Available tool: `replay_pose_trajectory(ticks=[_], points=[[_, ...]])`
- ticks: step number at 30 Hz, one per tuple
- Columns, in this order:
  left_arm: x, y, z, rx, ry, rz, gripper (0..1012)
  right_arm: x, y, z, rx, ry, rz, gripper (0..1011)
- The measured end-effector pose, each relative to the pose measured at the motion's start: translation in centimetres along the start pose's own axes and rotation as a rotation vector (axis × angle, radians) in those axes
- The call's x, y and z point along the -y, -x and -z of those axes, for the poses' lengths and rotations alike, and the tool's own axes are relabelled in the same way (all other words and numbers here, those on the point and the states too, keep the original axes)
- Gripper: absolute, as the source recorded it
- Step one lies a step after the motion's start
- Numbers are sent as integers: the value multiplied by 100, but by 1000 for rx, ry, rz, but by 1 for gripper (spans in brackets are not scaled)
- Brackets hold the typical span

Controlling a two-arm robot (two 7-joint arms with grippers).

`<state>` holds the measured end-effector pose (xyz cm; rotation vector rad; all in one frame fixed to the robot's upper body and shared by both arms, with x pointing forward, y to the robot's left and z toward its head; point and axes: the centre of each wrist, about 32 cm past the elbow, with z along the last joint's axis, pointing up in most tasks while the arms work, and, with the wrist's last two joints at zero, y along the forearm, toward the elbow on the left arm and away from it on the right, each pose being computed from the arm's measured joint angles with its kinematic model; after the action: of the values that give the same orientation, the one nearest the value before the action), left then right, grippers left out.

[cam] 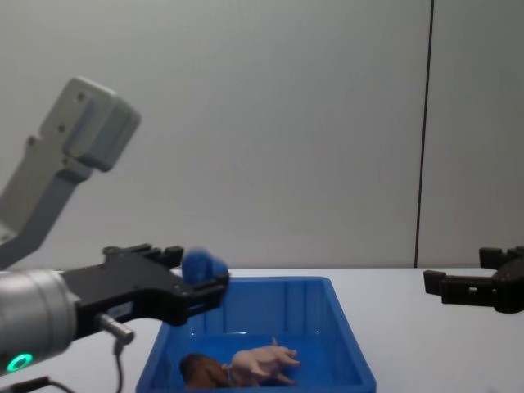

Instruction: Pick up the two dolls from the table and place them into the box.

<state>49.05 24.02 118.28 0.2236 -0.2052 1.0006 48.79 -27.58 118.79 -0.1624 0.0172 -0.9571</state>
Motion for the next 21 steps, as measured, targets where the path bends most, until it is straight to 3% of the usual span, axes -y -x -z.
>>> replay_pose_trajectory(ticks=[6, 13, 21], points=[[116, 46, -53, 12, 24, 37, 829, 0, 0, 0, 0, 0, 0, 1001], [157, 40, -84, 20, 49, 49, 1000, 0, 0, 0, 0, 0, 0, 1001], [159, 8, -104, 25, 73, 45, 1001, 0, 0, 0, 0, 0, 0, 1001]])
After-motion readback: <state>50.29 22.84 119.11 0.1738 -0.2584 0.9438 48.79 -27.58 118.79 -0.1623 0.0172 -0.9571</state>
